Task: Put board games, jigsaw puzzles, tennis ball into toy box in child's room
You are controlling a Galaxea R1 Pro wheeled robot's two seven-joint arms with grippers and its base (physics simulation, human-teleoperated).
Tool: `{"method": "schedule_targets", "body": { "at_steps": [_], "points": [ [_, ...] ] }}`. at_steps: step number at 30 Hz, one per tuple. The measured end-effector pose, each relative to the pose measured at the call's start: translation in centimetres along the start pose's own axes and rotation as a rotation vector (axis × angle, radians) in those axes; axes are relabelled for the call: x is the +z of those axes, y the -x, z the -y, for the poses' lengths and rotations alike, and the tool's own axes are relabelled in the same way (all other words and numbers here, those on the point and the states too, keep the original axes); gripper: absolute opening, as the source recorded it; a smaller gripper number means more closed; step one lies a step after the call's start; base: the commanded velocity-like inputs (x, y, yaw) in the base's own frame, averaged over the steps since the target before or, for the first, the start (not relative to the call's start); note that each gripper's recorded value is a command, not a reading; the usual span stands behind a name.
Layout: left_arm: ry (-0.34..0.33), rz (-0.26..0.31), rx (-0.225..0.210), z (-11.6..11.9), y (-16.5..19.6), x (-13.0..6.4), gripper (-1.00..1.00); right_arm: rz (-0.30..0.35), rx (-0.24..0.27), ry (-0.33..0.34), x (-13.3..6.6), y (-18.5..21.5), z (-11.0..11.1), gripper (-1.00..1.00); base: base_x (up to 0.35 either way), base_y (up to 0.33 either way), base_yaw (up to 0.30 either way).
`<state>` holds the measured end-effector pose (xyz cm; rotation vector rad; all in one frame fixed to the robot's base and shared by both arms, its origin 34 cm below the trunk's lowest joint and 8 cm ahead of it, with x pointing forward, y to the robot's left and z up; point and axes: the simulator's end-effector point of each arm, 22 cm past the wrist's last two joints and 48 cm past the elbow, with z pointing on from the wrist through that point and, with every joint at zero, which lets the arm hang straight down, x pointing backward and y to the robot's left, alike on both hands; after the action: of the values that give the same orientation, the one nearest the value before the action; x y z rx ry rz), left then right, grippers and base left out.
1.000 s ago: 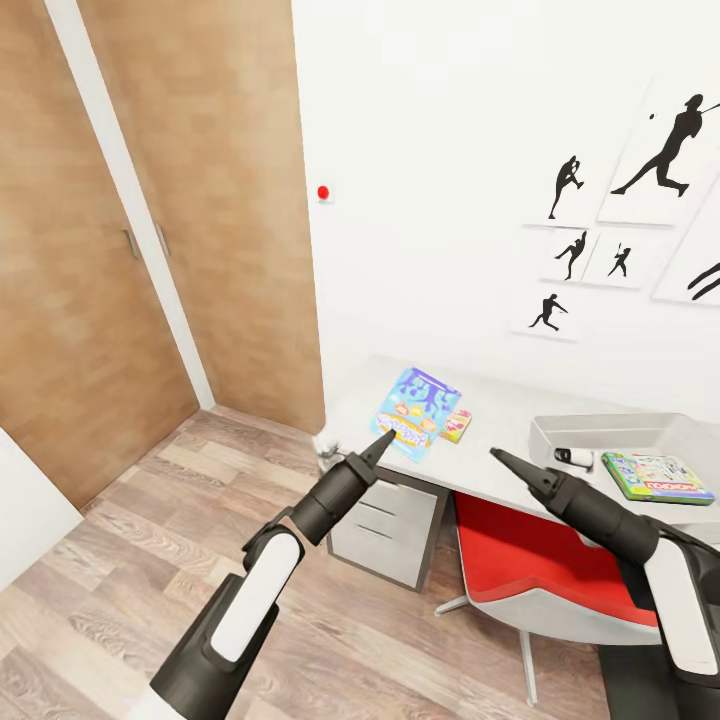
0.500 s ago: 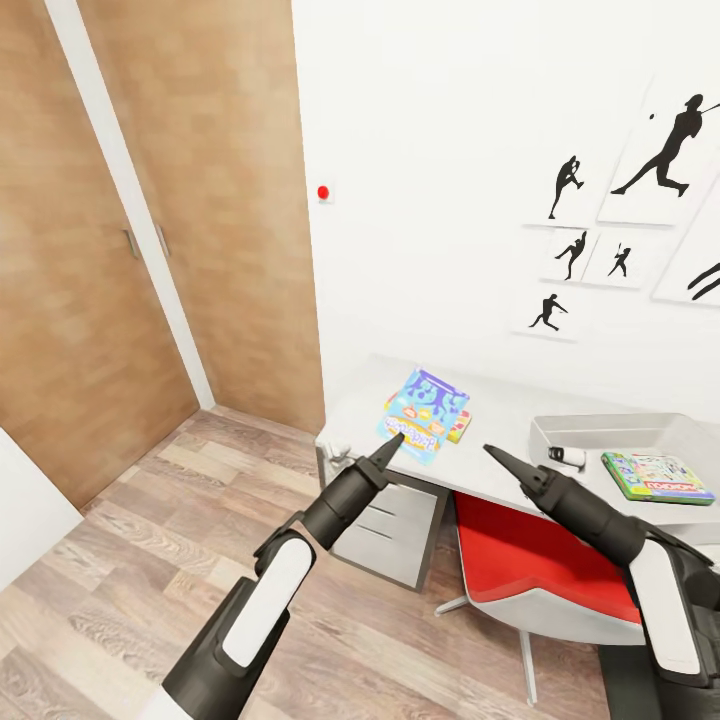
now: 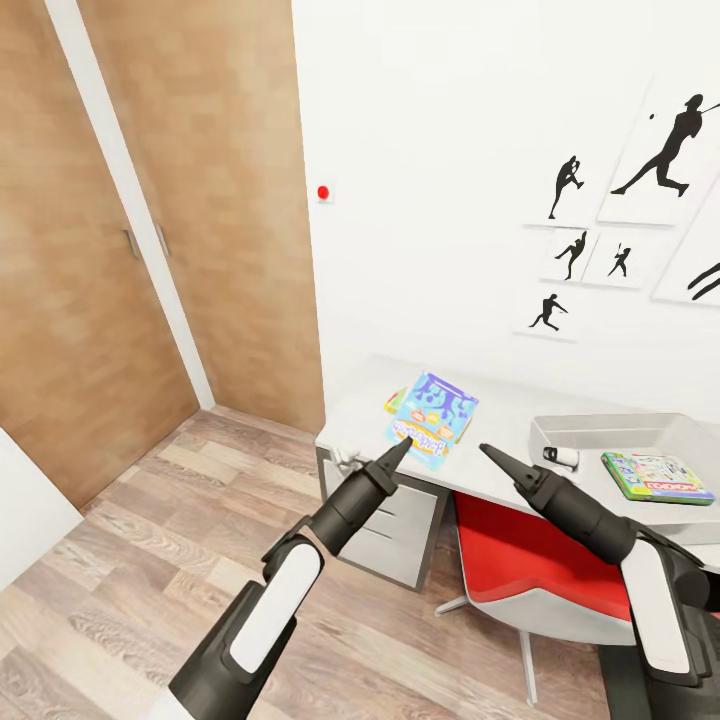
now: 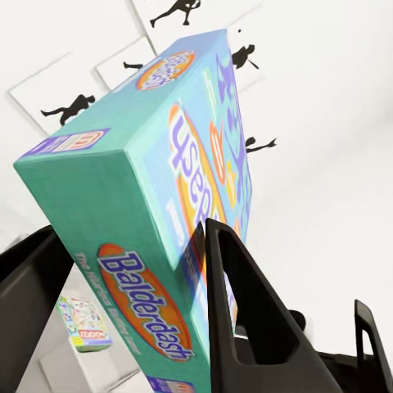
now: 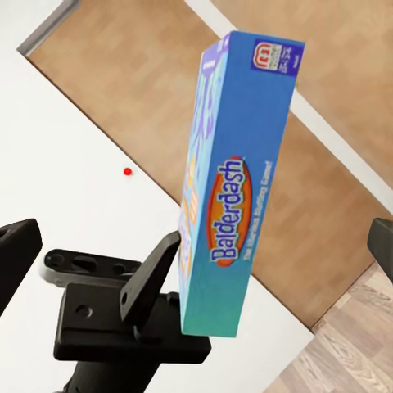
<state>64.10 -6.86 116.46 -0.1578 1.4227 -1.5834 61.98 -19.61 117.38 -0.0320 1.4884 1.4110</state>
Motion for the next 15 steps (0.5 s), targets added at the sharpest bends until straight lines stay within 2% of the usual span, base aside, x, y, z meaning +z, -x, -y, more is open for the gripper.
{"method": "schedule_targets", "body": {
  "at_steps": [7, 15],
  "points": [
    [0.0, 0.002, -0.001, 0.1, -0.1, 0.1, -1.0, 0.002, 0.004, -0.007, -0.1, 0.0, 0.3, 1.0, 0.0, 0.0, 0.0],
    [-0.004, 0.021, 0.001, 0.3, 0.2, 0.3, -1.0, 0.015, 0.007, -0.068, 0.0, 0.3, 2.2, 1.0, 0.0, 0.0, 0.0]
  ]
}}
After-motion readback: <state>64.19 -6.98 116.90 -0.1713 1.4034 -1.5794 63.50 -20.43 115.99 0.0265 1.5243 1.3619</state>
